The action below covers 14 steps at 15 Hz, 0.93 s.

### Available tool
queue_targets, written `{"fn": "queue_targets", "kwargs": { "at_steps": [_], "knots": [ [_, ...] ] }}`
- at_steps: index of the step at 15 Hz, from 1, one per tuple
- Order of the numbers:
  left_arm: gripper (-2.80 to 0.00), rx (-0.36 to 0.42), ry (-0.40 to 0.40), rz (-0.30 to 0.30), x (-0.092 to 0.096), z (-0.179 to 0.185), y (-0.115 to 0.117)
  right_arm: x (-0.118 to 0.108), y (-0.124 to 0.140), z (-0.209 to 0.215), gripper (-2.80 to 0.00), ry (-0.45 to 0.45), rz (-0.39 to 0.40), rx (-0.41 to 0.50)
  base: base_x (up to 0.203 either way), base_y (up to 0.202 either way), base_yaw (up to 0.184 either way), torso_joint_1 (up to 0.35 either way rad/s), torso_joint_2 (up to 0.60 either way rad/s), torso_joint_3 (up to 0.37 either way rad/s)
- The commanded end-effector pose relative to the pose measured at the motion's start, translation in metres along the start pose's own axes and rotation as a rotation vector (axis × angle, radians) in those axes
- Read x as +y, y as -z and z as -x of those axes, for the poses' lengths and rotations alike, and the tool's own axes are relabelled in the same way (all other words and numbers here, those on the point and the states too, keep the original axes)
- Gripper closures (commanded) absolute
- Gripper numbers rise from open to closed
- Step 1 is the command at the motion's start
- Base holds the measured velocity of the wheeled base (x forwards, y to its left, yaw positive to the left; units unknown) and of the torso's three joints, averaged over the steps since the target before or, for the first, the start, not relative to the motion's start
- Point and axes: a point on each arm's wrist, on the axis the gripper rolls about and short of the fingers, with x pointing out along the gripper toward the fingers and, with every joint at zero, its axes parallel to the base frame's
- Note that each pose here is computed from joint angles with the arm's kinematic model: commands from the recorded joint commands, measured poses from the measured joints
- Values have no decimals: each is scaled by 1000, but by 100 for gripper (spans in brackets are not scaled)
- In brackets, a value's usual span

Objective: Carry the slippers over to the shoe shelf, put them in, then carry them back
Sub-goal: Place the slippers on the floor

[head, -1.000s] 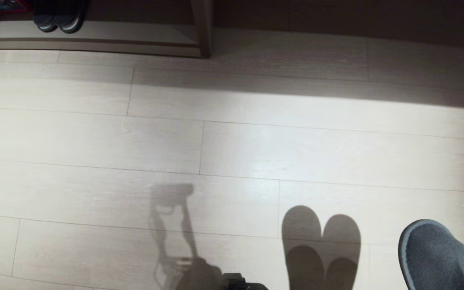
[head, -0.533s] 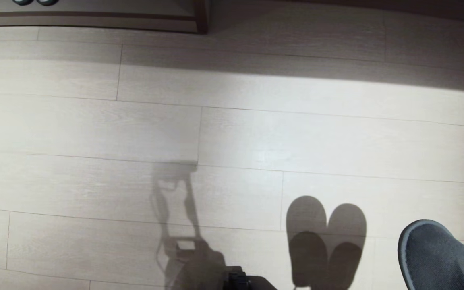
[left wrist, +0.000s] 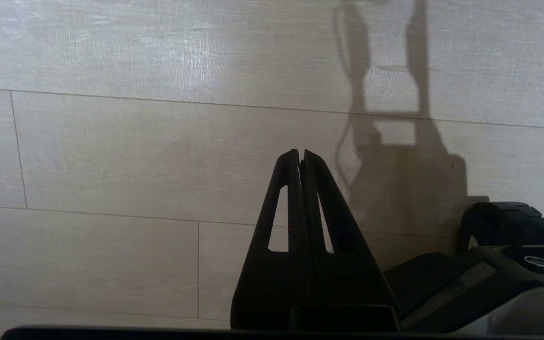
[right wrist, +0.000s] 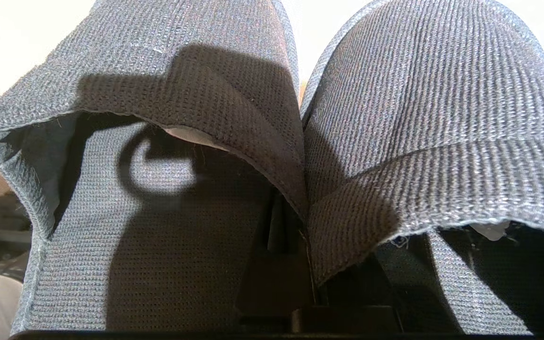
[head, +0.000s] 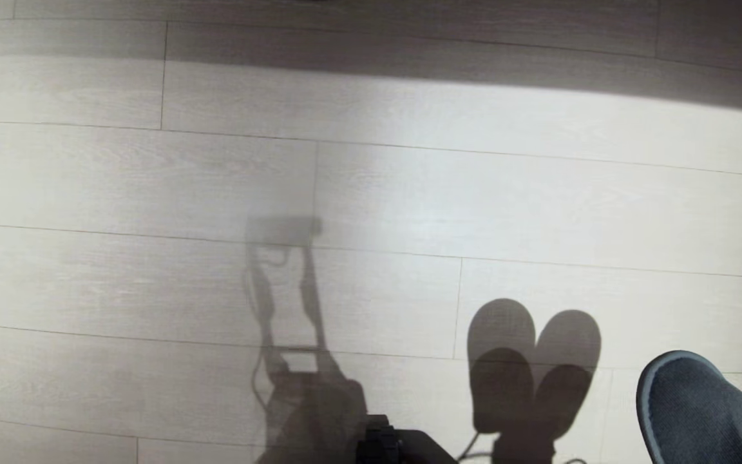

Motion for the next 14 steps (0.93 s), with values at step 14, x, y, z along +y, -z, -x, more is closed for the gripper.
{"fn": "queue_targets", "kwargs": {
  "at_steps": [14],
  "knots": [
    [0,1,-1,-1,0,0,0,-2,-47,-5,0,-50,-10,-5,0,0,0,4,1,-151]
  ]
}}
